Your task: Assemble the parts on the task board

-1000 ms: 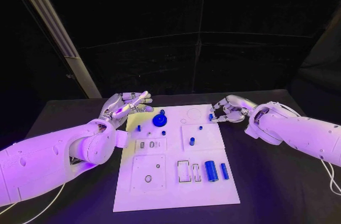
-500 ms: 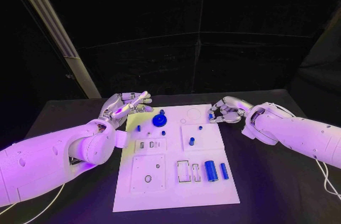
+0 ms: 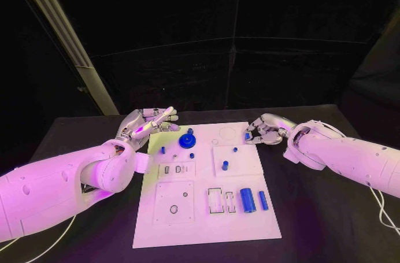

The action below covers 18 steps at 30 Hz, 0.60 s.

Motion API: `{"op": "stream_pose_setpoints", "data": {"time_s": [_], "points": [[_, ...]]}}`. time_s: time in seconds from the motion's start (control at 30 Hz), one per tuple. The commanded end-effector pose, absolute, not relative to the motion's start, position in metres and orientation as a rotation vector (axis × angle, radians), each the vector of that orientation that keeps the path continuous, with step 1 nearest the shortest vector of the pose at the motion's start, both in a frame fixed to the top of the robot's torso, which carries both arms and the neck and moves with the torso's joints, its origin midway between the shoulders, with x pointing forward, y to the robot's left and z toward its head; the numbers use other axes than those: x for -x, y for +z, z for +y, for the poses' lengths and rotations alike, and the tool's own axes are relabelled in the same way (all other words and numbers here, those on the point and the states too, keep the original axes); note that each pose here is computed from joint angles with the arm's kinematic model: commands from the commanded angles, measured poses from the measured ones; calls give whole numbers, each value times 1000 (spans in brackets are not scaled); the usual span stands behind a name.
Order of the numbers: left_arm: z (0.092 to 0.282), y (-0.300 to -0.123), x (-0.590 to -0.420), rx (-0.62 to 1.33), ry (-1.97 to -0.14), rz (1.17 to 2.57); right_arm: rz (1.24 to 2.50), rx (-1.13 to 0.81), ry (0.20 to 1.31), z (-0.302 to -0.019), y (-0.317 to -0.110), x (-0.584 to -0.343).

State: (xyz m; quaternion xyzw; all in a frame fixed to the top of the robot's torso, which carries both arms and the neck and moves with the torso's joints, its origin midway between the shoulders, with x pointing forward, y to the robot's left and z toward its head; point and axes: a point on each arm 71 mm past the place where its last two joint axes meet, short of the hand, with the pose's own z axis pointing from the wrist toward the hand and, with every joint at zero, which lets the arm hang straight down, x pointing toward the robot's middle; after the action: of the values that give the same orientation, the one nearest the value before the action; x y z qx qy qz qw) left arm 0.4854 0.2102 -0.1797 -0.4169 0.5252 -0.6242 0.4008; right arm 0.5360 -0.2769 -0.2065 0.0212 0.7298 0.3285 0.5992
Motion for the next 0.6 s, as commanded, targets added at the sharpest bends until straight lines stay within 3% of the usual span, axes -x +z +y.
{"op": "stream_pose_setpoints", "data": {"time_s": [0.03, 0.6], "points": [[209, -179, -485, 1048, -1596, 1330, 1694, -33, 771, -275, -206, -536], [210, -179, -485, 1050, -1595, 1332, 1570, -47, 741, -275, -196, -535]]}}
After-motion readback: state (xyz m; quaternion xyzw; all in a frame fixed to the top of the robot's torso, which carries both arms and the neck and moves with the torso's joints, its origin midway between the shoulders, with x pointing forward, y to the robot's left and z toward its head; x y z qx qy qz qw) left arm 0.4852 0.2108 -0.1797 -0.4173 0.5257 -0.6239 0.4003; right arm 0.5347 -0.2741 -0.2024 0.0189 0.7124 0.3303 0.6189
